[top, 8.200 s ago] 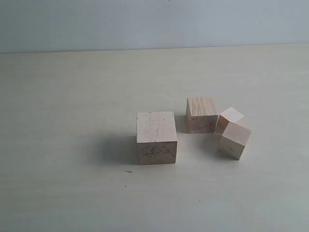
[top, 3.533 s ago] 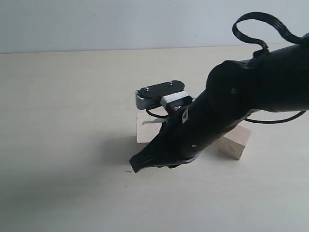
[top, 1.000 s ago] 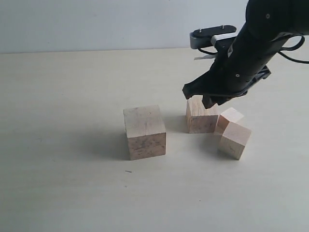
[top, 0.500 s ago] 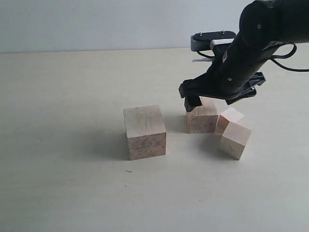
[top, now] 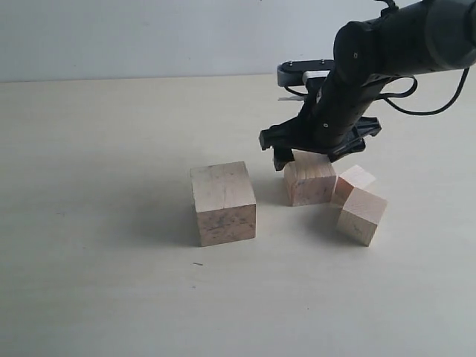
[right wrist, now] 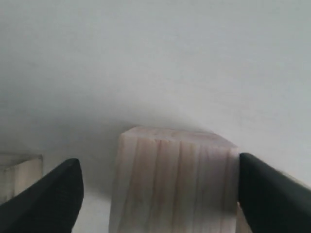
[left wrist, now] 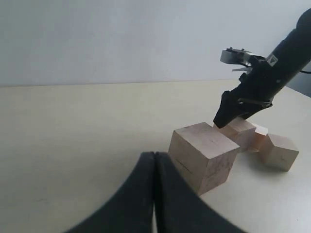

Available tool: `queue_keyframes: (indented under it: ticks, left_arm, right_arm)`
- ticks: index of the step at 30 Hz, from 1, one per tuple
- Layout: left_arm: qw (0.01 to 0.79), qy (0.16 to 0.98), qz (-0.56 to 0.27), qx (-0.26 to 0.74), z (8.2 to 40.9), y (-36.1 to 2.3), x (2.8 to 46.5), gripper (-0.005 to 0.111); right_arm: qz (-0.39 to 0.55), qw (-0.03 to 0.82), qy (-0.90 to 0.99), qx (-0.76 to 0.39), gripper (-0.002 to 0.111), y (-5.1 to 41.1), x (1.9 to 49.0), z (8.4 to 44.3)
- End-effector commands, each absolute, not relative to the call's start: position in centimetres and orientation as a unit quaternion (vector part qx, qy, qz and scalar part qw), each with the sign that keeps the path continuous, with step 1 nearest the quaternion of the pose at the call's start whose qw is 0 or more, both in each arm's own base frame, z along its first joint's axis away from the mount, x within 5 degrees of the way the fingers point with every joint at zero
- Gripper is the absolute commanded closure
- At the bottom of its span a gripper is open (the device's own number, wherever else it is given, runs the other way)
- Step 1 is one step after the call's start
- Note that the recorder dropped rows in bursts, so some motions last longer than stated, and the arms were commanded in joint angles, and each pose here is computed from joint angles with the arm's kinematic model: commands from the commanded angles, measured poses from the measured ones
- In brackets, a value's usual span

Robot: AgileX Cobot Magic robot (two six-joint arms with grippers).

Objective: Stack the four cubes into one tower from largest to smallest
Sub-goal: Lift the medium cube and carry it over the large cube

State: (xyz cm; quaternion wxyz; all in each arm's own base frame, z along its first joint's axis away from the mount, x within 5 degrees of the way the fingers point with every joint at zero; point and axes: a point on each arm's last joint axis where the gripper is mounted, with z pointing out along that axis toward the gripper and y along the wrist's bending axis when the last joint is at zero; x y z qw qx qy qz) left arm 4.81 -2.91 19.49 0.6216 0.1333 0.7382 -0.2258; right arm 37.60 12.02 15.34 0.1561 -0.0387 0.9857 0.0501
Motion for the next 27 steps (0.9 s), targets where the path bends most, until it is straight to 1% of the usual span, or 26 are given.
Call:
queue_keyframes:
  ticks: [1,3,5,6,7,8,10,12,14,19,21,27]
  left_arm:
    - [0.624,0.736,-0.226,0.132,19.4,-2.9,4.8,0.107]
    - [0.624,0.736,-0.226,0.132,19.4,-2.9,4.8,0.107]
    - [0.624,0.736,-0.226,0.132,19.4,-2.9,4.8,0.107]
    - [0.624,0.736,-0.226,0.132,19.4,-2.9,4.8,0.107]
    - [0.624,0.736,-0.226,0.132,19.4,-2.9,4.8,0.107]
    - [0.624,0.736,-0.226,0.132,19.4,-2.9,4.8,0.107]
    - [0.624,0.736,-0.226,0.132,19.4,-2.9,4.8,0.107]
    - [0.624,0.736,-0.226,0.132,19.4,-2.9,4.8,0.107]
    - [0.624,0.736,-0.226,0.132,19.4,-2.9,4.8,0.107]
    - [0.624,0.736,-0.226,0.132,19.4,-2.9,4.8,0.107]
    - [0.624,0.736,-0.226,0.132,19.4,-2.9,4.8,0.107]
    - [0.624,0.736,-0.226,0.132,19.4,-2.9,4.8,0.107]
  right_arm:
    - [0.042,0.142,0.988,-0.04,0.037,11.9,37.9,14.2]
    - [0.041,0.136,0.989,-0.039,0.041,11.9,37.9,13.7]
    - [0.036,0.137,0.989,-0.044,0.049,11.8,37.9,13.7]
    - [0.036,0.136,0.989,-0.044,0.062,11.8,37.8,13.9]
    - [0.032,0.137,0.989,-0.048,0.069,11.7,37.8,14.2]
    - [0.025,0.145,0.988,-0.056,0.08,11.5,37.7,15.1]
    - [0.028,0.162,0.984,-0.062,0.09,11.5,37.5,16.8]
    - [0.032,0.187,0.979,-0.074,0.098,11.4,36.6,20.0]
    - [0.041,0.209,0.974,-0.081,0.1,11.7,35.0,23.7]
    - [0.061,0.235,0.963,-0.121,0.1,13.8,31.5,28.3]
    - [0.063,0.23,0.962,-0.136,0.1,14.6,30.6,28.8]
    - [0.072,0.21,0.957,-0.186,0.1,17.6,28.6,28.7]
